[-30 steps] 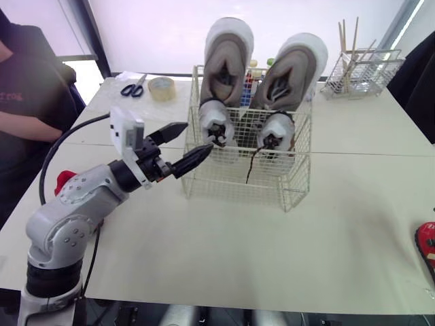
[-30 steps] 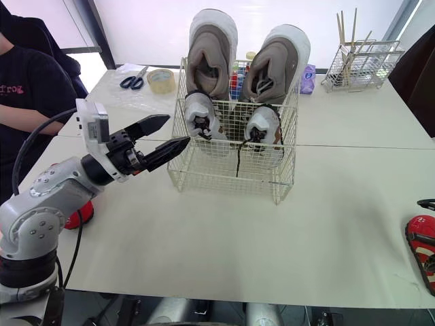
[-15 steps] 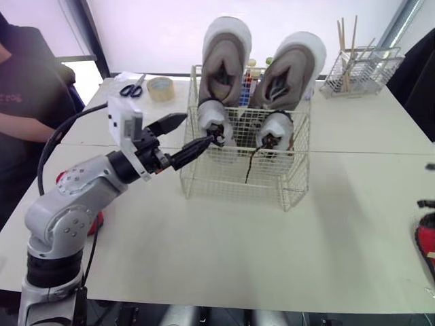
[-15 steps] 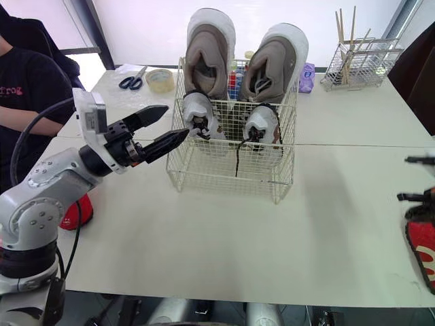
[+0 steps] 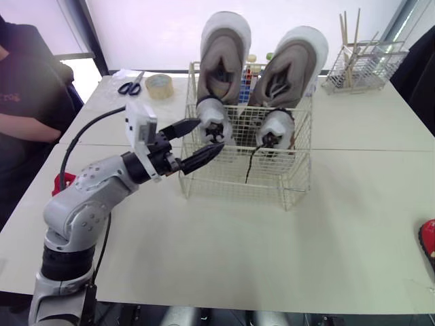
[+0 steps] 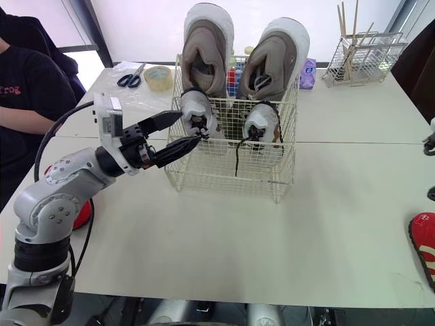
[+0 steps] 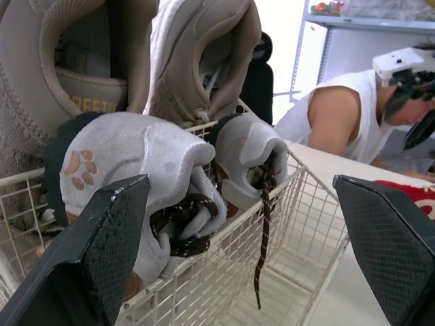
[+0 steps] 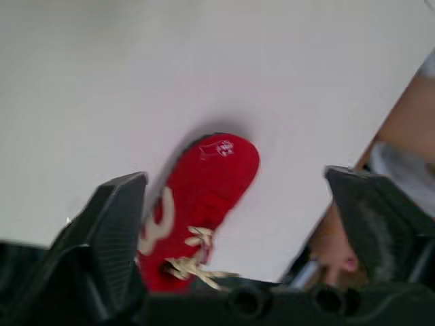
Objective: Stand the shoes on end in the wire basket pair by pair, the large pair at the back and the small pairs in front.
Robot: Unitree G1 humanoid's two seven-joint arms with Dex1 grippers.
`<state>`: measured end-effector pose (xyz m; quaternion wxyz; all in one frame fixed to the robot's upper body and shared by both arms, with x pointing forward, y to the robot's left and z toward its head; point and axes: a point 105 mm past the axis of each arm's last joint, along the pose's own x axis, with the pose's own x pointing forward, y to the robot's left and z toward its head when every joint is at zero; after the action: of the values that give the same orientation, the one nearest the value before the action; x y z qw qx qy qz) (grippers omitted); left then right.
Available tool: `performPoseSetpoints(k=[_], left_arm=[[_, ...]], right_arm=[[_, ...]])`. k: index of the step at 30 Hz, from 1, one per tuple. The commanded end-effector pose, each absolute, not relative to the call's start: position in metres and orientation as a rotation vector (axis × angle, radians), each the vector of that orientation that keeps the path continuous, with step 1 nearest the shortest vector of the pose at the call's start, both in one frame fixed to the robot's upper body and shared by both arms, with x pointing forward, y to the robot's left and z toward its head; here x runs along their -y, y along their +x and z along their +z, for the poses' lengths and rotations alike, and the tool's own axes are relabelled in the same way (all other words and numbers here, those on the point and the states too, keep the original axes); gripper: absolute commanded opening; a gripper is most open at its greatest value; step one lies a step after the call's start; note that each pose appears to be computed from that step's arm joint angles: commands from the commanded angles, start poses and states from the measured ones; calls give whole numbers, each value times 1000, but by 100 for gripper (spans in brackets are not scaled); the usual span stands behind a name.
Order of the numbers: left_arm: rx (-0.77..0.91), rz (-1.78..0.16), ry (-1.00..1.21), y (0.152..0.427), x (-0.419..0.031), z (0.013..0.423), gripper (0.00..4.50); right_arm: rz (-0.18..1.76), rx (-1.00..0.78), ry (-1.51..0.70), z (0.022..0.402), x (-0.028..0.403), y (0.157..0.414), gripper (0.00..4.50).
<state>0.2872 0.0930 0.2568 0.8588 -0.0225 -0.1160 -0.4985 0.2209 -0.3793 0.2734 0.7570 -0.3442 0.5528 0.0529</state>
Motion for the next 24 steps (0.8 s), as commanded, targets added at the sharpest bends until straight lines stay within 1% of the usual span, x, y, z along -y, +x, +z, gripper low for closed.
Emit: performPoseSetpoints(k=[1, 3, 7, 12, 15, 18, 24], left_arm=[[317, -982, -8, 289, -99, 271, 450], [330, -985, -45, 285, -98, 275, 450], [313, -977, -43, 283, -94, 268, 450], [298, -999, -99, 282, -87, 267, 450], [279, -1013, -110, 283, -83, 262, 450], [278, -1016, -129, 283, -80, 262, 450], [275, -1019, -147, 285, -78, 261, 450]], right_arm=[[160, -1302, -944, 289, 401, 212, 444], [174, -1363, -956, 287, 414, 205, 444], [87, -1414, -860, 283, 441, 190, 444], [91, -1494, -635, 276, 445, 170, 444], [110, -1532, -441, 272, 440, 158, 444], [86, -1567, -359, 269, 444, 149, 444], [72, -1640, -127, 255, 434, 138, 444]])
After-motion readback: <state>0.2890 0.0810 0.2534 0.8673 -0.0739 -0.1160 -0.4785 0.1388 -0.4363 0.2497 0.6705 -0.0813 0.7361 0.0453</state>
